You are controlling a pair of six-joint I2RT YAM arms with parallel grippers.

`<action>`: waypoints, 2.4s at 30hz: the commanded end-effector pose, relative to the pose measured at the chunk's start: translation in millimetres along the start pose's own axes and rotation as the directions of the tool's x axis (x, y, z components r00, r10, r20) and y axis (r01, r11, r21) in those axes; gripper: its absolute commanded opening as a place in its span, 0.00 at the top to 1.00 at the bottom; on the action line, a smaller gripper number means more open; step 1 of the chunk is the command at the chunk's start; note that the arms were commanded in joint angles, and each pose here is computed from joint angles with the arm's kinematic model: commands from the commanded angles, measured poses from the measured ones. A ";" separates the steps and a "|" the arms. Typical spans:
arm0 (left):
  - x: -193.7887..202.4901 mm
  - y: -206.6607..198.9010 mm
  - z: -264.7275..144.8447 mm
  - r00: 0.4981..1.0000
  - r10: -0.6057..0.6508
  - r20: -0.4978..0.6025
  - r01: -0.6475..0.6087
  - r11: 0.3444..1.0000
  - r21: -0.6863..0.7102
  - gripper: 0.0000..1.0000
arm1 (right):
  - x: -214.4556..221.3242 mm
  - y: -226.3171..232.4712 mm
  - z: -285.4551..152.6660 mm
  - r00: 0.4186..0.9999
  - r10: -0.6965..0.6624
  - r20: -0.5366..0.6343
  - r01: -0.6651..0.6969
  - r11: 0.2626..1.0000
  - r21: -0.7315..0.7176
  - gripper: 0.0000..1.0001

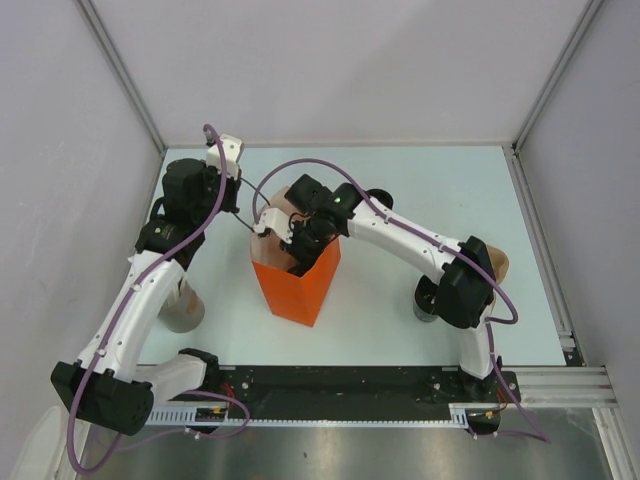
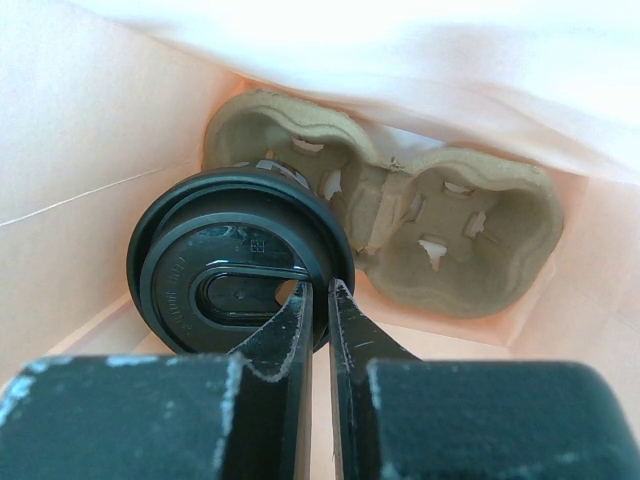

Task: Pack the takeout coffee

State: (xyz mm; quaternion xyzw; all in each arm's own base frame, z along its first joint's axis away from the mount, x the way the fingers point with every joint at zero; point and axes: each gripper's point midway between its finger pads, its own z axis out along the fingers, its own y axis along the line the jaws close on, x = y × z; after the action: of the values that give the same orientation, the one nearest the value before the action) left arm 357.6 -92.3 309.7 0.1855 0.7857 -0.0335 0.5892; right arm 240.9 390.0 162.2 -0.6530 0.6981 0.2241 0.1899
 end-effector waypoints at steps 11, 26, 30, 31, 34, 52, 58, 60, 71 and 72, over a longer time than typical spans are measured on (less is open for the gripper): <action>-5.2 6.4 2.1 0.999 -0.013 0.031 0.014 0.999 -0.030 0.96 | -13.7 0.6 -21.8 0.998 -0.018 0.059 0.016 0.999 0.044 1.00; -4.6 6.4 2.5 0.999 -0.011 0.031 0.012 0.999 -0.030 0.96 | -12.2 -1.4 -23.1 0.997 -0.023 0.068 0.019 0.998 0.063 1.00; -4.5 6.3 3.0 0.999 -0.013 0.031 0.014 0.999 -0.030 0.96 | -12.2 -1.6 -23.2 0.997 -0.025 0.071 0.020 0.998 0.067 1.00; -3.1 6.0 3.1 1.000 -0.015 0.026 0.015 0.999 -0.029 0.96 | -12.3 -1.6 -23.5 0.997 -0.026 0.072 0.021 0.998 0.067 1.00; -3.2 6.1 2.8 1.000 -0.013 0.028 0.014 0.999 -0.030 0.96 | -12.7 -1.4 -24.3 0.997 -0.027 0.074 0.022 0.997 0.069 1.00; -3.9 6.2 3.0 0.999 -0.014 0.031 0.015 0.999 -0.030 0.96 | -13.6 -2.0 -25.0 0.997 -0.031 0.078 0.025 0.997 0.077 1.00; -1.8 5.9 3.7 1.000 -0.013 0.025 0.014 0.999 -0.029 0.96 | -13.3 -2.8 -25.2 0.996 -0.033 0.079 0.026 0.996 0.083 1.00; -2.9 5.7 3.6 1.000 -0.014 0.028 0.015 0.999 -0.028 0.96 | -12.6 -3.3 -25.2 0.997 -0.031 0.077 0.024 0.996 0.087 1.00; -2.5 5.5 3.5 0.999 -0.018 0.027 0.018 0.999 -0.028 0.97 | -20.9 -3.4 -31.8 0.992 -0.041 0.121 0.028 0.994 0.109 1.00; -2.9 5.7 3.6 0.999 -0.016 0.028 0.017 0.999 -0.028 0.97 | -20.6 -3.1 -32.0 0.992 -0.038 0.123 0.024 0.994 0.110 1.00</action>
State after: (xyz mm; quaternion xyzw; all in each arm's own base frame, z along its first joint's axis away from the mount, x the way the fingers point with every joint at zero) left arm 358.3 -92.3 304.9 0.1857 0.7876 -0.0331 0.5866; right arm 245.0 385.9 167.8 -0.6462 0.6977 0.2134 0.2238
